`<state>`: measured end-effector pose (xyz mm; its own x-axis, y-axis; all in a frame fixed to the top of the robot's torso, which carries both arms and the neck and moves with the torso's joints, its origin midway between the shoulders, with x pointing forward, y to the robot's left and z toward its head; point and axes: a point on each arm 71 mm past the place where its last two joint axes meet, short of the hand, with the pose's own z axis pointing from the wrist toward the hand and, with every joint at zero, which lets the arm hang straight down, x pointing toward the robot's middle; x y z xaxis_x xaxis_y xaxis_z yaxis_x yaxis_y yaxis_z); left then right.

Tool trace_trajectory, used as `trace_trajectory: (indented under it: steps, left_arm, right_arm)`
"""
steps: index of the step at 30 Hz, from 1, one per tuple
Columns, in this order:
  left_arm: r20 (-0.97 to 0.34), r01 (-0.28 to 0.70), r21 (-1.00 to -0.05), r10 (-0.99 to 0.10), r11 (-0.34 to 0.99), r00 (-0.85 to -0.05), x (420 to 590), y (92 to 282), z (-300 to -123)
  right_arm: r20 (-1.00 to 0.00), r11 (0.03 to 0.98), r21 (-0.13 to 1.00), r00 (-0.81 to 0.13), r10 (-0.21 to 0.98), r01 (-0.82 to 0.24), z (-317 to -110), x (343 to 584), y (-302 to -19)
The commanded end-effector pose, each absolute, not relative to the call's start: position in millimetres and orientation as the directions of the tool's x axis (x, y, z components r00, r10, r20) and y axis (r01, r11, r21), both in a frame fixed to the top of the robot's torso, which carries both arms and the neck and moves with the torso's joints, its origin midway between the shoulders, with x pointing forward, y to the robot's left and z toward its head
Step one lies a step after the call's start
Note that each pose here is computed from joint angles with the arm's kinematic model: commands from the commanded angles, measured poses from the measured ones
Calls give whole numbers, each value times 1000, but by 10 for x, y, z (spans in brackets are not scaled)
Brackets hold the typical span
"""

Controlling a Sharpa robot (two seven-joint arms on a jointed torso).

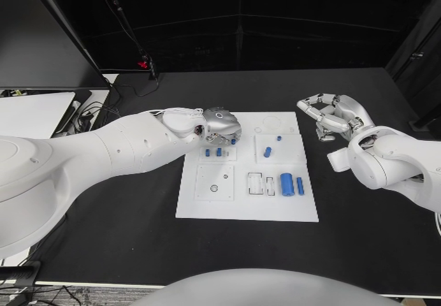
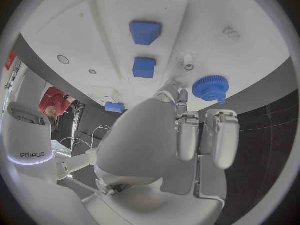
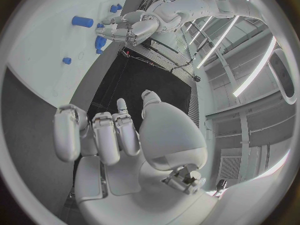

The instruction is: Assemble the parts on the task board

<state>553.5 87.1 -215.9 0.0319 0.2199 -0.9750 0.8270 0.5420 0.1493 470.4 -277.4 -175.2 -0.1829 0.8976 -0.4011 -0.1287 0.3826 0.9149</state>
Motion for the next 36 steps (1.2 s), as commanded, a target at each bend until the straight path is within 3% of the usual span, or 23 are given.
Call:
trace_trajectory:
  steps: [1,28,36]
  left_arm:
    - [-971,825,154,239,544,24,5539,873,-2166]
    - [-965,821,146,261,553,-4,5549,842,-2205]
    - [-970,821,156,240,550,24,5552,843,-2184]
  right_arm:
    - [-399,379,916,-185,898,-133,-1740,4702,-2762]
    - [-398,379,916,-188,898,-129,-1744,4703,-2755]
    - [-398,380,916,-187,898,-128,-1745,4704,-2760]
